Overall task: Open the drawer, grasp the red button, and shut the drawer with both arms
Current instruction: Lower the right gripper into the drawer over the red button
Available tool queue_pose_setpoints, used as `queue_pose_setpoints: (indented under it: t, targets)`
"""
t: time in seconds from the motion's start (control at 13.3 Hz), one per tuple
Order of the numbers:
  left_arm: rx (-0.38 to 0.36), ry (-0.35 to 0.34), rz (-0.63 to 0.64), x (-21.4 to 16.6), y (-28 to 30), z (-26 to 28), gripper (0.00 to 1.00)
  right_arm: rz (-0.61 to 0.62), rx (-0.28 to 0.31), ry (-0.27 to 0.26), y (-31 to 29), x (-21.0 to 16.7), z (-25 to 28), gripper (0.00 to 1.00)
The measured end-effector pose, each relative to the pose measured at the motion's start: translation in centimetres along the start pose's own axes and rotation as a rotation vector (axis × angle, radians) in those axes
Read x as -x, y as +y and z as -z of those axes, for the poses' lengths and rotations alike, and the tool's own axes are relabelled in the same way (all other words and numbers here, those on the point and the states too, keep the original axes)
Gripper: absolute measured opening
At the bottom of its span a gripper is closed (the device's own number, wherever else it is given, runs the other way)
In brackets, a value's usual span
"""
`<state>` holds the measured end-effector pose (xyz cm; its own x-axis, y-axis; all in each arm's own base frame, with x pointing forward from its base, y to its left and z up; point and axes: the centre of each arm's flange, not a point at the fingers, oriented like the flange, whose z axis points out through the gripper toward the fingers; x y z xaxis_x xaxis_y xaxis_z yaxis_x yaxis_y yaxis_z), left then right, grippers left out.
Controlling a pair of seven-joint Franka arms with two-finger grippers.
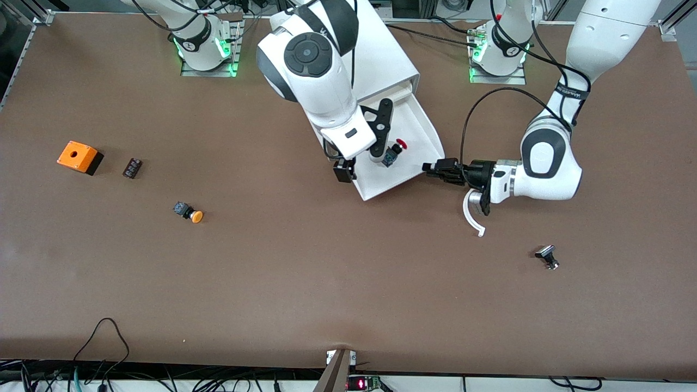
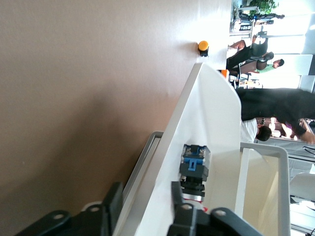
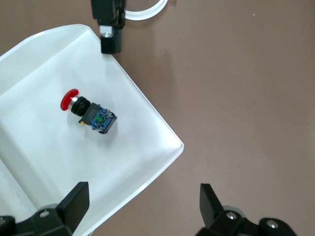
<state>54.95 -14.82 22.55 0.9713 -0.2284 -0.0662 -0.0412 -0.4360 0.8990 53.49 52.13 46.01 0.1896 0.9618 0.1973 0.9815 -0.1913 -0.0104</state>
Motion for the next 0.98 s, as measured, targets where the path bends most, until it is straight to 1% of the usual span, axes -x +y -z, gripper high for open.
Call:
queue_pose_setpoints:
  t: [0.23,0.3,0.38,0.53,0.6,0.68,0.83,0.9,0.98]
  targets:
    - [-0.016,0.033,-0.041,-0.9,1.9,1.7,0.87,0.076,-0.008,-0.011,0.3,0.2,-0.8,1.00]
    - [-0.051,0.047,-0.075,-1.4,2.8,3.2,0.98,0.102,-0.013,-0.016,0.3,0.2,-1.3,1.00]
    - [-0.129,0.035,-0.133,-1.9,3.8,5.3,1.00,0.128,-0.018,-0.021,0.1,0.0,-1.9,1.00]
    - [-0.350,0.009,-0.274,-3.2,6.8,11.5,1.00,0.211,-0.026,-0.029,-0.5,-0.4,-3.2,1.00]
    - [-0.444,0.018,-0.327,-3.6,8.7,14.9,1.00,0.276,-0.017,-0.036,-0.8,-0.8,-3.9,1.00]
    - [-0.511,0.046,-0.357,-3.6,10.5,17.9,1.00,0.344,0.007,-0.048,-1.1,-1.2,-4.4,1.00]
    - [-0.588,0.126,-0.371,-2.7,12.6,23.7,1.00,0.452,0.061,-0.060,-1.7,-2.2,-4.5,1.00]
    - [-0.609,0.162,-0.365,-2.0,13.0,26.0,1.00,0.494,0.079,-0.054,-2.0,-2.6,-4.3,1.00]
    - [-0.632,0.183,-0.361,-1.3,13.3,27.8,1.00,0.532,0.087,-0.050,-2.1,-2.8,-4.1,1.00]
